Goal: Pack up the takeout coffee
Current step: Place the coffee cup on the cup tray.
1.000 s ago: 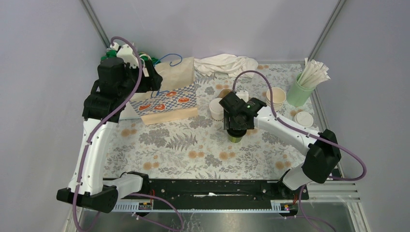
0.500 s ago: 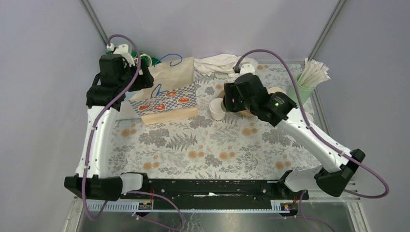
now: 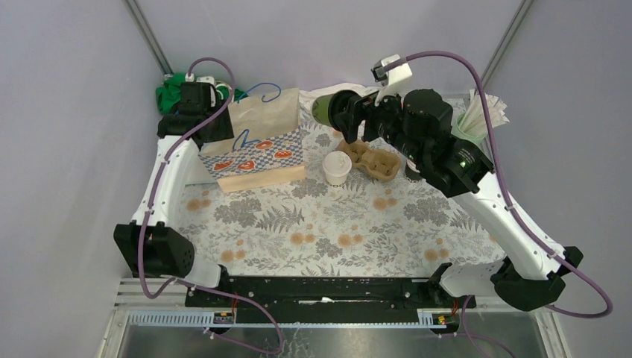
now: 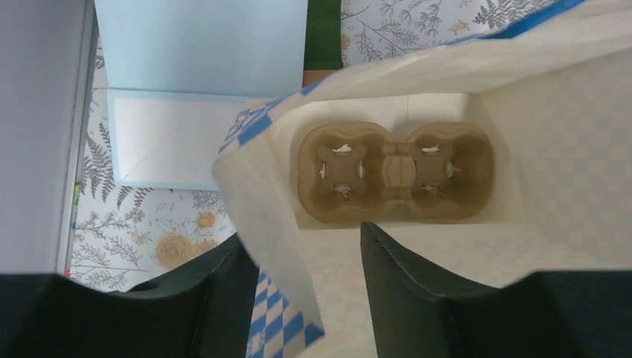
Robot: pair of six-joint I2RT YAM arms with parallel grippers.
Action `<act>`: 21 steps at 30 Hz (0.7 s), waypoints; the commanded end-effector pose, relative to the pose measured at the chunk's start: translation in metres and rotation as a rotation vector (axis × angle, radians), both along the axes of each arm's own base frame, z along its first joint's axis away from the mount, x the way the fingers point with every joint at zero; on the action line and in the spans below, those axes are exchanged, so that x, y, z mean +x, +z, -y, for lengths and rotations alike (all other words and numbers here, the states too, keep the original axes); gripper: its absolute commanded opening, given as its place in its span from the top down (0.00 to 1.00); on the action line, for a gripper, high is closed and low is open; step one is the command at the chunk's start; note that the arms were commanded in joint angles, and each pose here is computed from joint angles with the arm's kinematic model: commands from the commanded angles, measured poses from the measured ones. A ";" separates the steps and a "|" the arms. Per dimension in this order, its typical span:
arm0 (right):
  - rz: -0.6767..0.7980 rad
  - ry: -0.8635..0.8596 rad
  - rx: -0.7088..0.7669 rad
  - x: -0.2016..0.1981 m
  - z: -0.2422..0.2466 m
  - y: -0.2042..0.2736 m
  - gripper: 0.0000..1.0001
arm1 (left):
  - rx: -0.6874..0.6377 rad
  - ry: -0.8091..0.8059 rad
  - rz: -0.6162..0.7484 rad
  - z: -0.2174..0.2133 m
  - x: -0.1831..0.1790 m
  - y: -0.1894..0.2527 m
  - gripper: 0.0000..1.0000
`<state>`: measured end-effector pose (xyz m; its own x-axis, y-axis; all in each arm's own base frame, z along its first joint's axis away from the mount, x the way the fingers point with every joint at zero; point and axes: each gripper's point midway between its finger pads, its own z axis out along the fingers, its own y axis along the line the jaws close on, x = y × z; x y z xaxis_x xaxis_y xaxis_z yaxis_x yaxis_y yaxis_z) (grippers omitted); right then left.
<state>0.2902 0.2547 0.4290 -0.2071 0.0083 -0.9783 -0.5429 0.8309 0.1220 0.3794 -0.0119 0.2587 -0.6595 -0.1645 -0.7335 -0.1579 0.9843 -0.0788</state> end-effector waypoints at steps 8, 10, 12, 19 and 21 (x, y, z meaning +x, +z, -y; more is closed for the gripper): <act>0.171 0.368 0.113 -0.022 -0.064 0.070 0.49 | 0.063 -0.022 0.108 -0.007 -0.020 0.069 1.00; 0.171 0.407 0.115 -0.025 -0.074 0.070 0.50 | 0.044 -0.076 0.112 0.004 -0.035 0.080 1.00; 0.175 0.442 0.097 -0.027 -0.084 0.067 0.51 | 0.039 -0.130 0.106 0.017 -0.051 0.087 1.00; 0.172 0.493 0.008 -0.031 -0.103 0.048 0.52 | -0.007 -0.255 0.035 0.045 -0.101 0.090 1.00; 0.160 0.514 -0.011 -0.035 -0.107 0.039 0.52 | -0.015 -0.259 0.053 0.045 -0.109 0.095 1.00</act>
<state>0.2719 0.3554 0.4513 -0.1058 -0.0655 -0.9922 -0.8533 0.5184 0.0568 0.2954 -0.0538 0.3485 -0.6279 -0.0172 -0.7781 0.0685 0.9947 -0.0773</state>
